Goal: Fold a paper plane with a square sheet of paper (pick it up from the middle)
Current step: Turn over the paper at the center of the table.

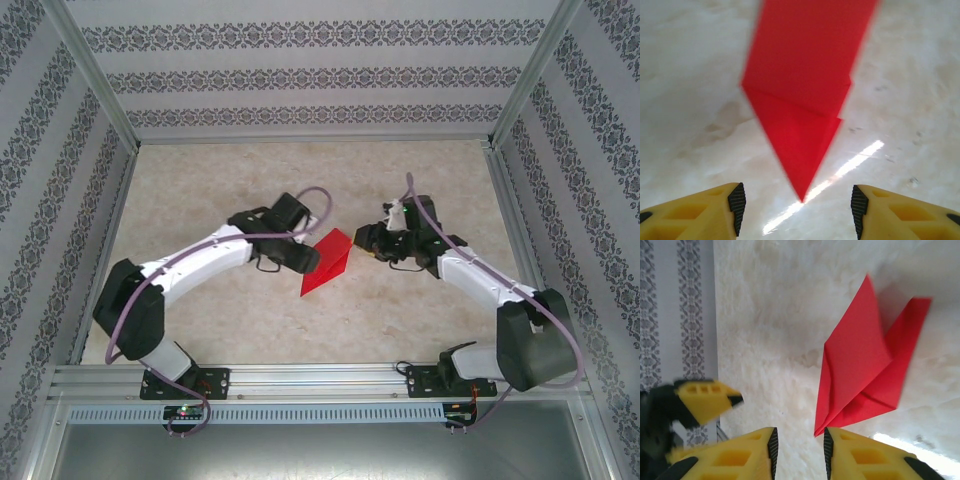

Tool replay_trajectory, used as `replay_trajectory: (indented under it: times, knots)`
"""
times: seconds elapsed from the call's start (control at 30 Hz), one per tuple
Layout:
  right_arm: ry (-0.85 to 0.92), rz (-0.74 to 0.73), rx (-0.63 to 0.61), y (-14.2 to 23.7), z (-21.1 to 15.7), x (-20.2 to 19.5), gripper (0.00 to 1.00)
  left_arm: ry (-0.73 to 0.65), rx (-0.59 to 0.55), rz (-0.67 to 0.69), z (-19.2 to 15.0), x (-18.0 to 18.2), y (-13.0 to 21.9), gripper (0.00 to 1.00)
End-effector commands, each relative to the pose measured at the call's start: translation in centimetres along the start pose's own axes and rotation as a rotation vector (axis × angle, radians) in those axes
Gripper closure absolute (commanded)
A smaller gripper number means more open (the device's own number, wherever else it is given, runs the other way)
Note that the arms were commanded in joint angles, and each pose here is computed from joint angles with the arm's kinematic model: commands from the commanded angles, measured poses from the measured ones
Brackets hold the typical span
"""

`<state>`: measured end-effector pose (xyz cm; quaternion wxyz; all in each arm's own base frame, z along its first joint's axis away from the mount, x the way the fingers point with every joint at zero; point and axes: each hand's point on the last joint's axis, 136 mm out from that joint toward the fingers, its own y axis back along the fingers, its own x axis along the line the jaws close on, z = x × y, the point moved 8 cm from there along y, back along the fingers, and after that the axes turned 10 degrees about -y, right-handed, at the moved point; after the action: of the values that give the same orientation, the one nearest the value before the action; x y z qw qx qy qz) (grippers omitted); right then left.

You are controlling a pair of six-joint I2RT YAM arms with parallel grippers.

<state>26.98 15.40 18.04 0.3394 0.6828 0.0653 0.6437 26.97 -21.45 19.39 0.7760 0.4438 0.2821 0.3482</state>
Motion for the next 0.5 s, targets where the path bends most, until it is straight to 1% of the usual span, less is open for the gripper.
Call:
replay_trajectory:
  times: [0.0,0.1,0.17,0.23,0.3,0.37,0.47]
  knots:
    - [0.029,-0.020,-0.025,-2.0,-0.2,2.0,0.74,0.190,-0.047,-0.047,-0.6,2.6,0.4,0.39]
    - [0.043,-0.070,0.007,-4.7,-1.3,2.4,0.78,0.297,-0.101,-0.090,-0.9,4.4,0.4,0.39]
    - [0.049,-0.122,0.000,-6.1,-1.9,2.1,0.82,0.350,-0.124,-0.134,-0.9,5.1,0.1,0.39]
    - [0.043,-0.127,0.017,-7.4,-2.4,2.0,0.84,0.394,-0.137,-0.165,-1.1,5.6,-0.4,0.39]
    - [0.050,-0.130,0.035,-8.6,-2.9,2.2,0.84,0.416,-0.138,-0.178,-1.3,6.1,-0.8,0.39]
    - [0.064,-0.168,0.052,-9.5,-3.4,2.1,0.85,0.429,-0.130,-0.185,-1.5,6.4,-1.4,0.39]
    - [0.061,-0.231,0.069,-10.4,-3.8,0.9,0.86,0.444,-0.120,-0.208,-1.7,6.6,-2.1,0.39]
